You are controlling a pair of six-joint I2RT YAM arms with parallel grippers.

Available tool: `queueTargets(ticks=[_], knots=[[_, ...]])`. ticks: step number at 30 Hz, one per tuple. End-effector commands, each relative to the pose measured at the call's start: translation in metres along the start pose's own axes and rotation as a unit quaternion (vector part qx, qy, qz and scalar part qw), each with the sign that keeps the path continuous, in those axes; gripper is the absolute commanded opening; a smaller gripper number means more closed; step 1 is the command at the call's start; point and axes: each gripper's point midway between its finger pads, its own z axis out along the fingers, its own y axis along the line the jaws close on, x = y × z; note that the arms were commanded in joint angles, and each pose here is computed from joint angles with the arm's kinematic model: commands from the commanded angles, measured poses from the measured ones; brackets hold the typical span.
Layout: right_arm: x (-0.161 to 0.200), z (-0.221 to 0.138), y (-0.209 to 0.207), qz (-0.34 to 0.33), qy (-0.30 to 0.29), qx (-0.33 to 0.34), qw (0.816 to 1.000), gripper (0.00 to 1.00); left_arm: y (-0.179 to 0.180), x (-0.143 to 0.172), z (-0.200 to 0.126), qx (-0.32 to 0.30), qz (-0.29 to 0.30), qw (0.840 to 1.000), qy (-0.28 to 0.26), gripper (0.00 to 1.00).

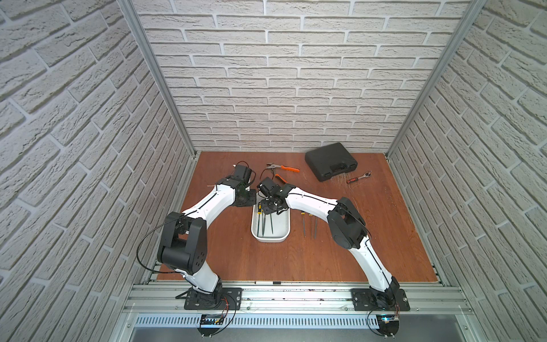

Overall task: Take the file tool out of the storage box
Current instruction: Adjust the file tool in the storage box.

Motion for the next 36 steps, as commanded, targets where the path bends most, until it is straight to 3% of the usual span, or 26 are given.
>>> queueTargets(ticks=[1, 27, 36], knots=[[0.0, 0.0, -0.004, -0.006, 0.002, 0.012, 1.0, 0.36, 0.003, -0.002, -0.006, -0.002, -0.007, 1.0, -0.012, 0.28], [0.01, -0.007, -0.039, 0.011, 0.008, 0.032, 0.999, 0.35, 0.004, -0.008, -0.01, -0.003, -0.006, 1.0, -0.016, 0.28], [-0.004, -0.036, -0.038, 0.012, -0.02, 0.021, 0.999, 0.36, 0.005, -0.006, -0.01, -0.004, -0.006, 1.0, -0.014, 0.28]])
